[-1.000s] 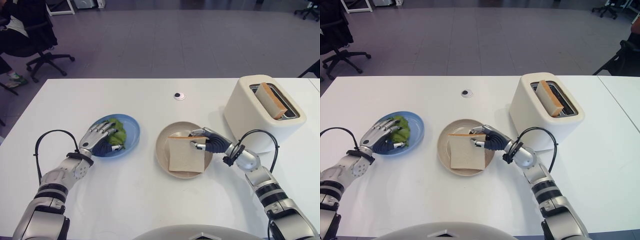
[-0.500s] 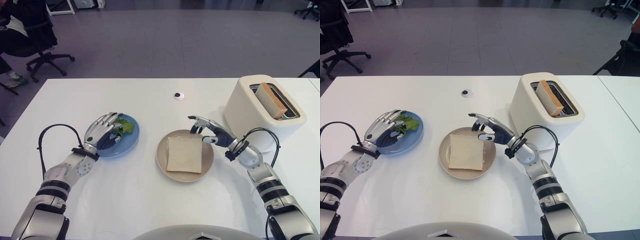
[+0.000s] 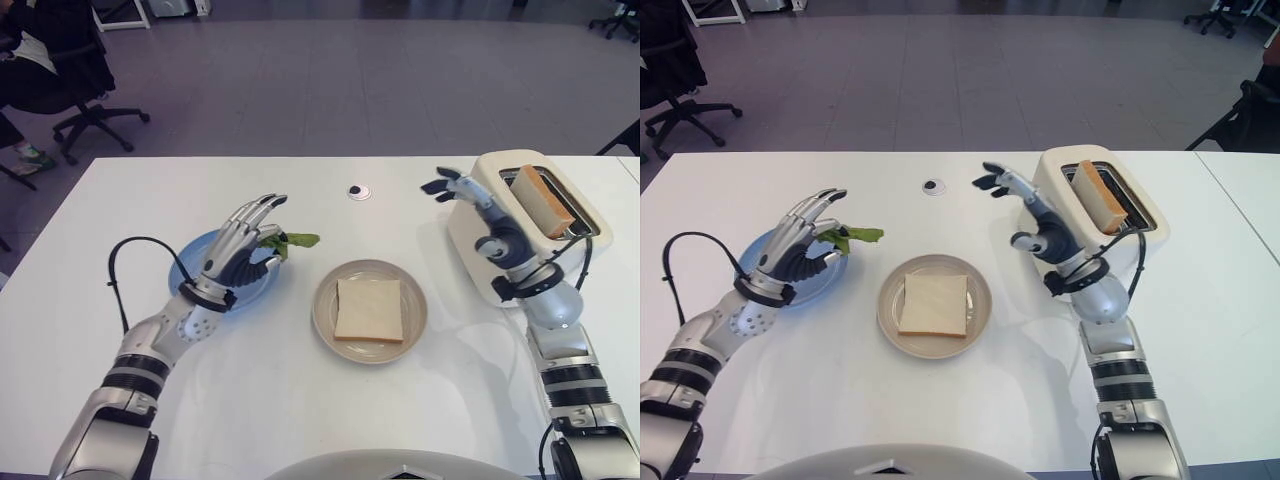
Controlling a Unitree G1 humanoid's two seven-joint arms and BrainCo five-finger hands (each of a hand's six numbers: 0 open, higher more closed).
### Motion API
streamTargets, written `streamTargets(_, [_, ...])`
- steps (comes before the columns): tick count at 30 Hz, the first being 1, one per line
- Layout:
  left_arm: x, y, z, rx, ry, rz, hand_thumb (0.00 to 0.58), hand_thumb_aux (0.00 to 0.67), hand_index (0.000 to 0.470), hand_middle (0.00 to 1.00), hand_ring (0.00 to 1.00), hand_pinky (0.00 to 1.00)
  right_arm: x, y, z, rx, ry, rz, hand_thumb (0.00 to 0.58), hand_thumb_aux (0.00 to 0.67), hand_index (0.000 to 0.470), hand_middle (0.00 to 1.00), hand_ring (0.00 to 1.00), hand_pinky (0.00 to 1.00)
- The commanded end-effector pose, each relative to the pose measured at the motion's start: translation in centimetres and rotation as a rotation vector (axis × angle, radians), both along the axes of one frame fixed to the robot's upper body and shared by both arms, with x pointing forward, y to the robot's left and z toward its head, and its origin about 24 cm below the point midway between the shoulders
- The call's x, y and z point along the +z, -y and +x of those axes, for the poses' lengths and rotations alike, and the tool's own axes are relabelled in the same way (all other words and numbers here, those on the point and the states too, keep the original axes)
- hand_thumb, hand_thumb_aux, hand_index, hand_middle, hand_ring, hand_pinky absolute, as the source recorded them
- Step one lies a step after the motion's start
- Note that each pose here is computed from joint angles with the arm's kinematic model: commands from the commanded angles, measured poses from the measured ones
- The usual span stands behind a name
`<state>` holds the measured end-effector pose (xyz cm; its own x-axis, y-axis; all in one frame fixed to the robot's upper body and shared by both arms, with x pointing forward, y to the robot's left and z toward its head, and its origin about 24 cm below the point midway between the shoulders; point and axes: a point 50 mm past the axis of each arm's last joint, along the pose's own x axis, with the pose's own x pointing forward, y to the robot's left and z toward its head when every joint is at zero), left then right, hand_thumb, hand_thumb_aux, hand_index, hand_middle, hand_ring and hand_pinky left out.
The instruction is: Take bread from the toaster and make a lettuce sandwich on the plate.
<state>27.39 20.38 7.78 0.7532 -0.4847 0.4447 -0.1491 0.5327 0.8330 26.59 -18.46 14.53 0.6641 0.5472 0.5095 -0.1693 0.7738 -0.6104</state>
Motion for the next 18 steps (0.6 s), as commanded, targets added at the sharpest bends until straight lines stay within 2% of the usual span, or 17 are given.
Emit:
streamTargets(1, [-0.1, 3.1, 0.3, -0.108, 0.0, -0.038, 0.58, 0.67, 0.47, 0.0, 0.0, 0.0, 0.9, 1.5, -0.6, -0.032, 0.011, 0.012, 0.0, 0.0, 0.0, 0.2, 0.2, 0.2])
streamTargets(6, [0.1, 6.4, 0.0, -0.239, 0.001, -0.095, 0.58, 0.67, 0.47, 0.0, 0.0, 0.0, 2.0, 2.7, -1.0, -0.062, 0.043, 0.036, 0.0, 0.0, 0.0, 0.21, 0.21, 0.21])
streamTargets(9, [-1.5, 8.3, -0.8, -0.317, -0.07, -0.053, 0.58, 0.67, 0.47, 0.0, 0.0, 0.0, 2.5, 3.6, -1.2, -0.088, 0.058, 0.037, 0.0, 0.0, 0.0, 0.21, 0.21, 0.21])
streamTargets(12, [-4.3, 10.1, -2.6, -0.431, -0.196, 0.066, 0.54, 0.494, 0.347, 0.0, 0.0, 0.0, 3.1, 5.4, -1.5, -0.154, 0.068, 0.014, 0.0, 0.0, 0.0, 0.2, 0.2, 0.2])
streamTargets(14, [-5.5, 10.3, -3.5, -0.474, -0.263, 0.128, 0.466, 0.373, 0.262, 0.0, 0.0, 0.0, 3.1, 6.6, -1.7, -0.201, 0.059, -0.016, 0.0, 0.0, 0.0, 0.2, 0.2, 0.2])
streamTargets(15, [-5.7, 10.2, -3.7, -0.485, -0.282, 0.14, 0.456, 0.36, 0.253, 0.0, 0.0, 0.0, 3.0, 7.1, -1.8, -0.219, 0.05, -0.03, 0.0, 0.0, 0.0, 0.19, 0.19, 0.19])
streamTargets(17, [-5.7, 9.7, -3.9, -0.498, -0.302, 0.155, 0.366, 0.263, 0.184, 0.0, 0.0, 0.0, 2.7, 8.0, -1.9, -0.257, 0.03, -0.07, 0.0, 0.0, 0.0, 0.16, 0.16, 0.16])
streamTargets(18, [-5.8, 9.4, -4.0, -0.498, -0.317, 0.177, 0.136, 0.084, 0.059, 0.0, 0.0, 0.0, 2.5, 8.4, -1.9, -0.275, 0.017, -0.091, 0.0, 0.0, 0.0, 0.15, 0.15, 0.15])
